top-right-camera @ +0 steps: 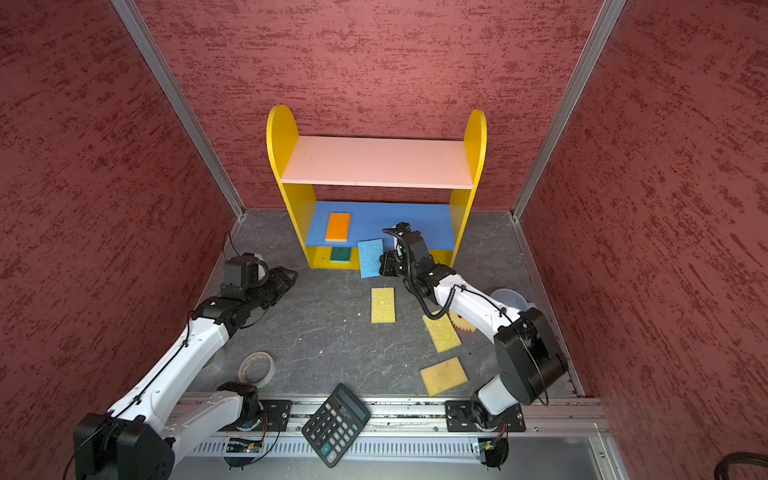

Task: Place and organize the cleaning sponges onto the shelf
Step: 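Lift the blue sponge off the shelf with the right gripper onto the table, then move the right gripper over the yellow sponge and grasp it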

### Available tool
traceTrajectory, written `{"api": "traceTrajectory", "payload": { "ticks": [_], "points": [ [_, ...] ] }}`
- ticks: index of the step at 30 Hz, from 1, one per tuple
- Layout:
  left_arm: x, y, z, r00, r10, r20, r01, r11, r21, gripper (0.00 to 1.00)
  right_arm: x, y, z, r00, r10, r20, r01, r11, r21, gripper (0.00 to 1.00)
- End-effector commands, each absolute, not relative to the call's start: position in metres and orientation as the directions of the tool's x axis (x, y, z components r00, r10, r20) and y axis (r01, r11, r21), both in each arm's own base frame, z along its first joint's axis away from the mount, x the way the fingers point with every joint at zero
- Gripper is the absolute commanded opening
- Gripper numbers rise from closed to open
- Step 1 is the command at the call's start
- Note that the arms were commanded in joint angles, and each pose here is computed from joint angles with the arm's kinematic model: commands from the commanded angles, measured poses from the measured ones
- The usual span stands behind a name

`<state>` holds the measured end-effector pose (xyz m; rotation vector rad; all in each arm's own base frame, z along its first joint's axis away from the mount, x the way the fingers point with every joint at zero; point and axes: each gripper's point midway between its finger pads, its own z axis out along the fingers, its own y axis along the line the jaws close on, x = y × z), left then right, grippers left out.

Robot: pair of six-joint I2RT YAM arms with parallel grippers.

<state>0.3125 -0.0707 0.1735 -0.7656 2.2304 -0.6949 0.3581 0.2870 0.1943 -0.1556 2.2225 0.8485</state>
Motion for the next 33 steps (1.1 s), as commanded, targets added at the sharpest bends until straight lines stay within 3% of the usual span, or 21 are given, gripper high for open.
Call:
{"api": "traceTrajectory", "payload": {
  "ticks": [1, 10, 16, 18, 20, 23, 29, 33],
  "points": [
    [0.321, -0.069, 0.191, -0.579, -0.685, -0.443, -0.295, 0.682, -0.669, 0.6, 0.324, 0.316, 0.186, -0.722, 0.057, -0.69, -0.431, 0.742, 0.513, 0.0],
    [0.321, -0.074, 0.183, -0.591, -0.696, -0.408, -0.305, 0.661, -0.686, 0.59, 0.288, 0.386, 0.12, -0.802, -0.039, -0.597, -0.464, 0.67, 0.58, 0.0],
    [0.317, -0.073, 0.178, -0.597, -0.694, -0.402, -0.313, 0.663, -0.68, 0.6, 0.291, 0.391, 0.078, -0.838, -0.061, -0.542, -0.417, 0.713, 0.563, 0.0],
    [0.318, -0.074, 0.175, -0.598, -0.699, -0.392, -0.315, 0.655, -0.687, 0.61, 0.289, 0.389, 0.069, -0.849, -0.067, -0.525, -0.403, 0.724, 0.56, 0.03],
    [0.32, -0.075, 0.173, -0.601, -0.698, -0.389, -0.317, 0.655, -0.686, 0.61, 0.286, 0.387, 0.067, -0.853, -0.072, -0.516, -0.4, 0.725, 0.561, 0.15],
    [0.326, -0.079, 0.17, -0.616, -0.69, -0.381, -0.313, 0.657, -0.686, 0.62, 0.286, 0.374, 0.073, -0.842, -0.059, -0.537, -0.397, 0.742, 0.541, 0.31],
    [0.339, -0.091, 0.166, -0.645, -0.675, -0.359, -0.285, 0.648, -0.706, 0.6, 0.29, 0.314, 0.08, -0.818, -0.076, -0.57, -0.354, 0.848, 0.395, 0.32],
    [0.345, -0.1, 0.168, -0.66, -0.664, -0.351, -0.261, 0.641, -0.722, 0.58, 0.294, 0.263, 0.07, -0.843, -0.011, -0.538, -0.234, 0.907, 0.349, 0.34]
  ]
}}
